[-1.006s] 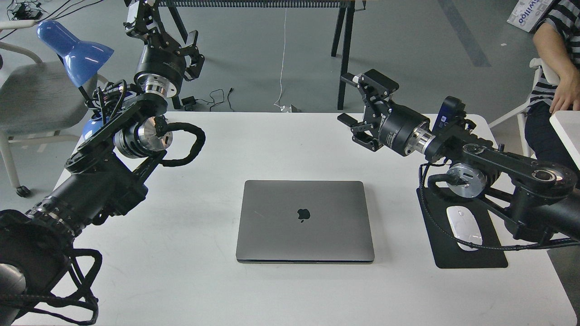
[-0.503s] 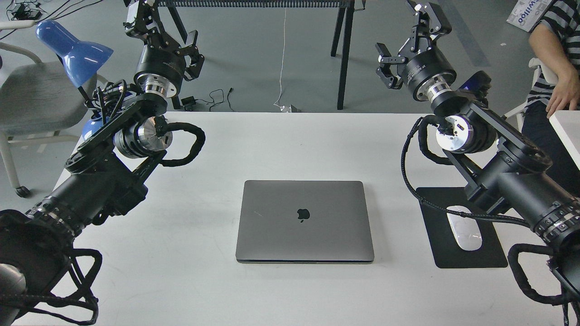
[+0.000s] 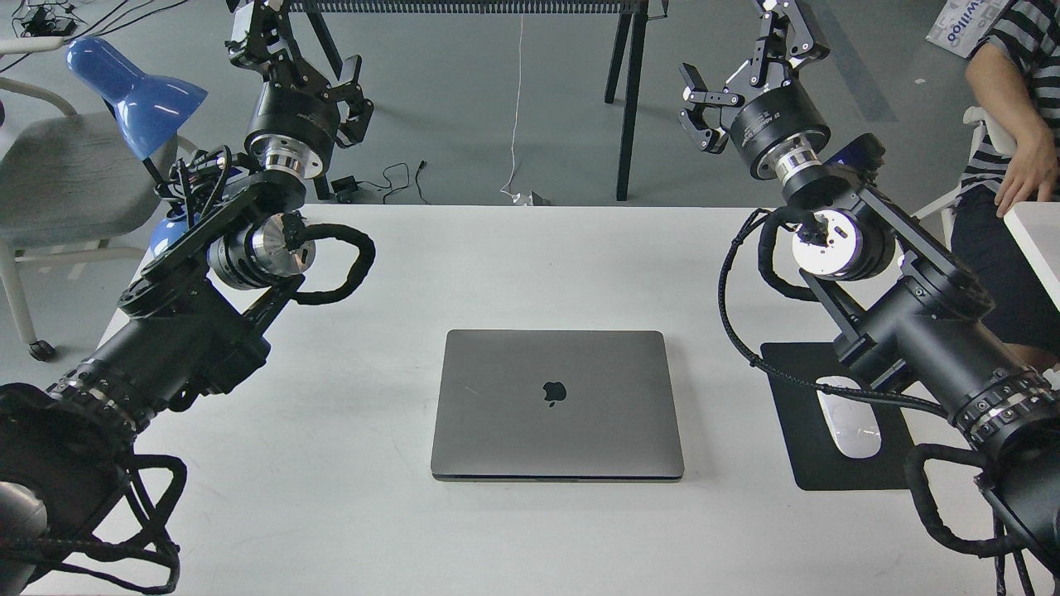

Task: Close notebook with right arm

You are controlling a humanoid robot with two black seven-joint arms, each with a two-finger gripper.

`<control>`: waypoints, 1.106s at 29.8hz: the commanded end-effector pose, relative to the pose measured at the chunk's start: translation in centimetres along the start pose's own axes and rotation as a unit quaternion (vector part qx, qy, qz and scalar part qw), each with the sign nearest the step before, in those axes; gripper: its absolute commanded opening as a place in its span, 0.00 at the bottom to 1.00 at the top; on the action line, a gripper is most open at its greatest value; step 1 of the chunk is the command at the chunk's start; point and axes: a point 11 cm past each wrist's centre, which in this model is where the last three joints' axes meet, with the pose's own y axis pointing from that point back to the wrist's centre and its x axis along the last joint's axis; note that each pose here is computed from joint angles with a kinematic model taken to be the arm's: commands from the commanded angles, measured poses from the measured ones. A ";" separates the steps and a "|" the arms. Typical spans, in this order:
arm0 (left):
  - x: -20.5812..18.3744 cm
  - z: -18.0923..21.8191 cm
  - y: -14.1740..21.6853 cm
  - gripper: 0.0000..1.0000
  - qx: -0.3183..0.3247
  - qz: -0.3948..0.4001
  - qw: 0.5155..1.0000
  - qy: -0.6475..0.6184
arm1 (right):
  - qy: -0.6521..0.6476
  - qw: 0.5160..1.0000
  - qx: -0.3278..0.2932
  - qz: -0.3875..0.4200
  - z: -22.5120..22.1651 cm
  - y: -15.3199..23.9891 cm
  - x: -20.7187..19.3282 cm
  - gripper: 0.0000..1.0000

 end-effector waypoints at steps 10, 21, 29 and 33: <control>0.0 0.0 0.0 1.00 0.000 0.000 1.000 0.000 | -0.011 0.999 0.035 0.011 -0.7 0.4 0.7 1.00; 0.0 0.0 0.0 1.00 0.000 0.000 1.000 0.000 | -0.012 0.999 0.036 0.013 -0.7 0.4 0.7 1.00; 0.0 0.0 0.0 1.00 0.000 0.000 1.000 0.000 | -0.016 0.999 0.039 -0.001 -0.9 0.3 0.0 1.00; 0.0 0.0 0.0 1.00 0.000 0.000 1.000 0.000 | -0.018 0.999 0.038 -0.008 -0.9 0.4 -0.3 1.00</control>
